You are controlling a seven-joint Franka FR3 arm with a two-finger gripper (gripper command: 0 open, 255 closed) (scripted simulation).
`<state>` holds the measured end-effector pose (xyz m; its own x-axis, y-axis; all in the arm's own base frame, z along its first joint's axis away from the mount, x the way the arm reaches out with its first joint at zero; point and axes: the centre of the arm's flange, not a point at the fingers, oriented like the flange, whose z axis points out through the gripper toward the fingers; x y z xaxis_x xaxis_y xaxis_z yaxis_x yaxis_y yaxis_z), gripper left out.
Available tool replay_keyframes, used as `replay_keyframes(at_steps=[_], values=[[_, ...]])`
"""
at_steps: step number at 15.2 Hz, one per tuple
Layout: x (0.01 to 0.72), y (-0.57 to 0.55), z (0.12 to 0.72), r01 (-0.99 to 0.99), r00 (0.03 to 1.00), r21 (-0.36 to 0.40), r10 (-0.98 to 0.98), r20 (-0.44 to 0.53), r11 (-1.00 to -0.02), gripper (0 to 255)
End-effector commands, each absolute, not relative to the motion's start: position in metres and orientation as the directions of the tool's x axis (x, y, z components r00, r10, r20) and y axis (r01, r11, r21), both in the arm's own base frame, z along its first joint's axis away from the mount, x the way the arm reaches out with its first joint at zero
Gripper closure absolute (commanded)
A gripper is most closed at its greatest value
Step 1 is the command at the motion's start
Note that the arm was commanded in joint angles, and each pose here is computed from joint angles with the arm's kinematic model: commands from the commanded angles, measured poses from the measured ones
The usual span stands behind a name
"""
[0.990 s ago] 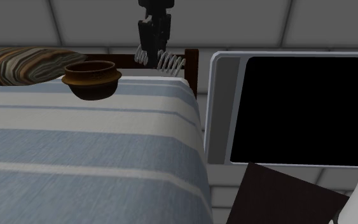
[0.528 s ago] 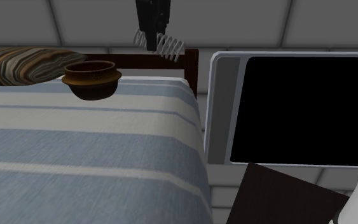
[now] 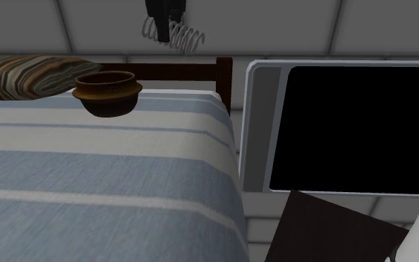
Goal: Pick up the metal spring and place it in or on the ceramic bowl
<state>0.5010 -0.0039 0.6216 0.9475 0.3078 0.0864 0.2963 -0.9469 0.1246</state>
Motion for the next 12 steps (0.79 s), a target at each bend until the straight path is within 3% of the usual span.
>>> replay_keyframes(at_steps=[1, 12], values=[[0.525, 0.001, 0.621, 0.297, 0.947, 0.125, 0.308, 0.086, -0.947, 255], [0.668, 0.029, 0.624, 0.297, 0.947, 0.125, 0.308, 0.086, -0.947, 255]])
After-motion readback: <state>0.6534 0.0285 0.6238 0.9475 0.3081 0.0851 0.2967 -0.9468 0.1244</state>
